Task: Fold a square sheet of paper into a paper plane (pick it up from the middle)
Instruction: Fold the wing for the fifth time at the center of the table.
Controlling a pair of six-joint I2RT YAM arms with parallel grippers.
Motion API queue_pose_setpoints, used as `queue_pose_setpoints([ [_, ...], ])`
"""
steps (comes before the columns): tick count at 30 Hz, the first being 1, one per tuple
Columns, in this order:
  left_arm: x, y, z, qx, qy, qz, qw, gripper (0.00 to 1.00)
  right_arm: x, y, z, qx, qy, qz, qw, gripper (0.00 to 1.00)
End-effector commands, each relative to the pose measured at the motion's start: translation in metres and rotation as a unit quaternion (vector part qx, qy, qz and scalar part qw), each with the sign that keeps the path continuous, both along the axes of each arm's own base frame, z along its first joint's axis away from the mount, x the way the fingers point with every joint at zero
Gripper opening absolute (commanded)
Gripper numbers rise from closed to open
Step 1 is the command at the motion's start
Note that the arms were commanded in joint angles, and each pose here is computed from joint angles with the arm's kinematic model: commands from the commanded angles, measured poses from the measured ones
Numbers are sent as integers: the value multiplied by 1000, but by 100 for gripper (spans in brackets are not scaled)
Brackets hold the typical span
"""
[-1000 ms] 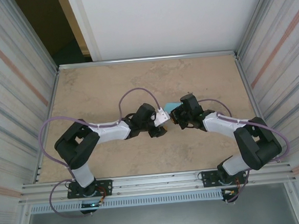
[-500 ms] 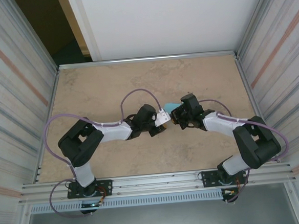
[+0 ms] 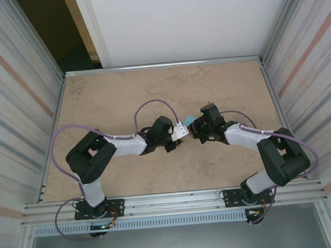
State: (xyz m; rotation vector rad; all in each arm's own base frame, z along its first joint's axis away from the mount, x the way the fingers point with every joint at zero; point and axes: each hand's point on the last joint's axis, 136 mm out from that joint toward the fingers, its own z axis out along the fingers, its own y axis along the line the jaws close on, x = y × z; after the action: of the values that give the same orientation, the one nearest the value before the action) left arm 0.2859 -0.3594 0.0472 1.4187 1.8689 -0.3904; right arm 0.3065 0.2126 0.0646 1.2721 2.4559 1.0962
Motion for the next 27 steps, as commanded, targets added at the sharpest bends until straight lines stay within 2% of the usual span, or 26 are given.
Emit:
queue_pose_setpoints([
  [1,-3,3,-9,-4,20,-4,1000,13,1,-2,2,-2,19,-1,1000,38],
  [3,-5,4,-10,-10,32,-4,999,12,1,-9,2,-19,19,3,1000,59],
  [5,-6,5,-12,-17,53,-2,998,10,1,-17,6,-37,11,4,999,69],
  [7,-7,7,-14,-22,76,1,997,10,2,-26,10,-53,-2,6,999,75],
  [15,-18,10,-27,-16,126,-5,992,9,-5,-59,17,-102,-14,-5,995,79],
  [27,-23,11,-29,-26,190,-1,981,9,-17,-75,15,-126,-15,-12,992,79],
])
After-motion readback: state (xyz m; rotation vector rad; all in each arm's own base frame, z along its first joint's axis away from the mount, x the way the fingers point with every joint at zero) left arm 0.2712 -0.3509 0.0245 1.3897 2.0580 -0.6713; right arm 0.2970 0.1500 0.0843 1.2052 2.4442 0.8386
